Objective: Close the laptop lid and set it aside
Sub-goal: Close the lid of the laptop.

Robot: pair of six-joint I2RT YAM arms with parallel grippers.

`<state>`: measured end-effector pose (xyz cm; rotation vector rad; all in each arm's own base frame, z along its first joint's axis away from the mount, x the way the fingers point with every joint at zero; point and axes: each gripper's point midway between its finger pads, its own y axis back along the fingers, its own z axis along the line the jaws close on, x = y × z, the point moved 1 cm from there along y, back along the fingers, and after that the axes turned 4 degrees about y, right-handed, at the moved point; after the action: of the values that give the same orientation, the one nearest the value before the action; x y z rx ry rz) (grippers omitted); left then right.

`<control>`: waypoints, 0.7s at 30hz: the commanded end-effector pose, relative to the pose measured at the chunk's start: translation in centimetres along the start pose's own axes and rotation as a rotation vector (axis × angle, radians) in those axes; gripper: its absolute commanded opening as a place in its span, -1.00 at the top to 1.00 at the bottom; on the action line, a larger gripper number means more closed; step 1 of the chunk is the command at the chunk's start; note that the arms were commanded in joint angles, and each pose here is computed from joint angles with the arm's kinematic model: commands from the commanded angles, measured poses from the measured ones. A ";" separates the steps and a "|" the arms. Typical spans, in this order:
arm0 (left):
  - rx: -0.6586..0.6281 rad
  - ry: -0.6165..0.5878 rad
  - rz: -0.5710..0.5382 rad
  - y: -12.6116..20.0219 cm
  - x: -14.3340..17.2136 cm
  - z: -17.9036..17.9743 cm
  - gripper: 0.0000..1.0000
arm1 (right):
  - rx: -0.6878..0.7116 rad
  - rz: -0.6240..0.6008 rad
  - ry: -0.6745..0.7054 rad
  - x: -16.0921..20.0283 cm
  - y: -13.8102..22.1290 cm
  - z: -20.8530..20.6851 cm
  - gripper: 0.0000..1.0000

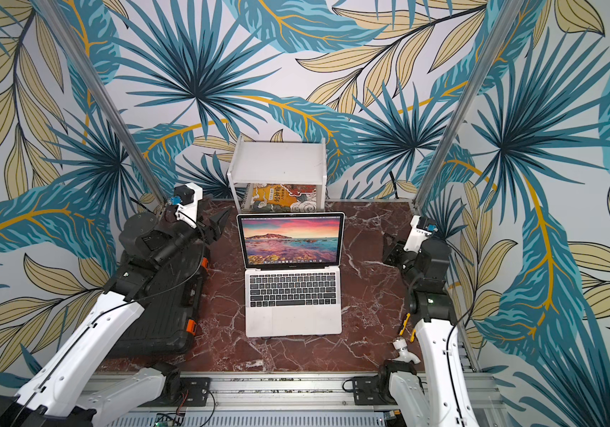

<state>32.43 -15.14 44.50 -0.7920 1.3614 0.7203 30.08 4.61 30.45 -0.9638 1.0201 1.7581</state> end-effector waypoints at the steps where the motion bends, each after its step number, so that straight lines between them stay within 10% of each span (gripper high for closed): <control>1: 0.103 -0.049 0.047 -0.5 -1.4 -1.6 -0.21 | -0.132 0.084 -0.030 3.4 1.1 1.9 0.54; 6: 0.208 -0.048 0.126 -3.9 -0.9 -3.0 0.08 | -0.267 0.128 -0.042 5.9 1.0 4.0 1.00; 21: 0.268 -0.095 0.289 -12.0 2.5 -6.0 0.79 | -0.355 0.209 0.119 11.0 -4.0 10.1 1.00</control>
<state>39.80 -26.37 41.70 -0.3734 1.4942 0.7621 27.58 17.81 23.83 -1.1941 0.9105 2.1733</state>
